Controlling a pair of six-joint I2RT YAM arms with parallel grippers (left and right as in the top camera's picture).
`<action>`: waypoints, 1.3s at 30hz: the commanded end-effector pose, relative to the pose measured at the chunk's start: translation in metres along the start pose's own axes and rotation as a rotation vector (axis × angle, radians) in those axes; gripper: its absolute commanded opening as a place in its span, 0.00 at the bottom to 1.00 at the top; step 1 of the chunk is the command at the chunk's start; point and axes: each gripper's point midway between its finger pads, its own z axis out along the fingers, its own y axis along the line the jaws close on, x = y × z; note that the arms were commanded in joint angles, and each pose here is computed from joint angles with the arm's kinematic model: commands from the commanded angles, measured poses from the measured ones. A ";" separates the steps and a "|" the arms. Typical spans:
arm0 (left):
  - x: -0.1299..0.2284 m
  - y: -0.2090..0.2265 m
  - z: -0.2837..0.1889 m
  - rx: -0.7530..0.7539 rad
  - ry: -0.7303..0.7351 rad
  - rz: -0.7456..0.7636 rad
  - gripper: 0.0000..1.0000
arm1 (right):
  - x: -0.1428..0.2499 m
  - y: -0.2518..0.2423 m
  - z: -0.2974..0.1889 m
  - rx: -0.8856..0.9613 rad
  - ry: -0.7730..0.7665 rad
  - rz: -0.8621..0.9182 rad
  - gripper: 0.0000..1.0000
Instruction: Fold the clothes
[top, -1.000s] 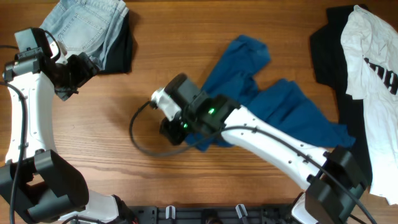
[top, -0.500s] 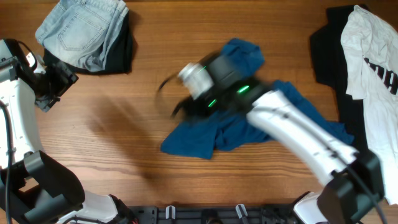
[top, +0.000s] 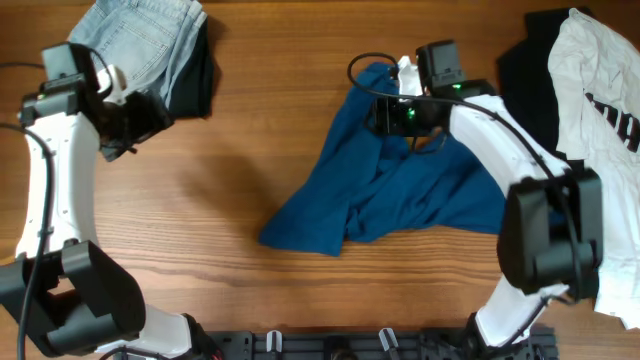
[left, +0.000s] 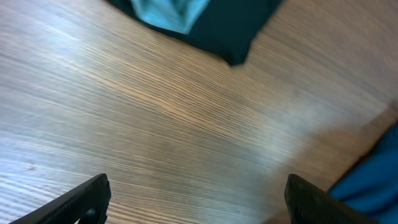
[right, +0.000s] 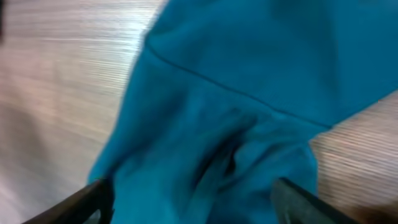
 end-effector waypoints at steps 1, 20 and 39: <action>0.003 -0.010 0.002 0.008 0.008 0.063 0.89 | 0.009 -0.001 0.026 -0.034 0.054 0.035 0.67; -0.028 0.073 -0.016 -0.061 -0.099 -0.133 0.88 | 0.010 0.197 -0.024 -0.229 -0.049 -0.362 0.04; -0.032 0.081 -0.026 0.068 -0.116 -0.205 0.88 | 0.074 0.252 -0.051 -0.269 0.041 -0.503 0.71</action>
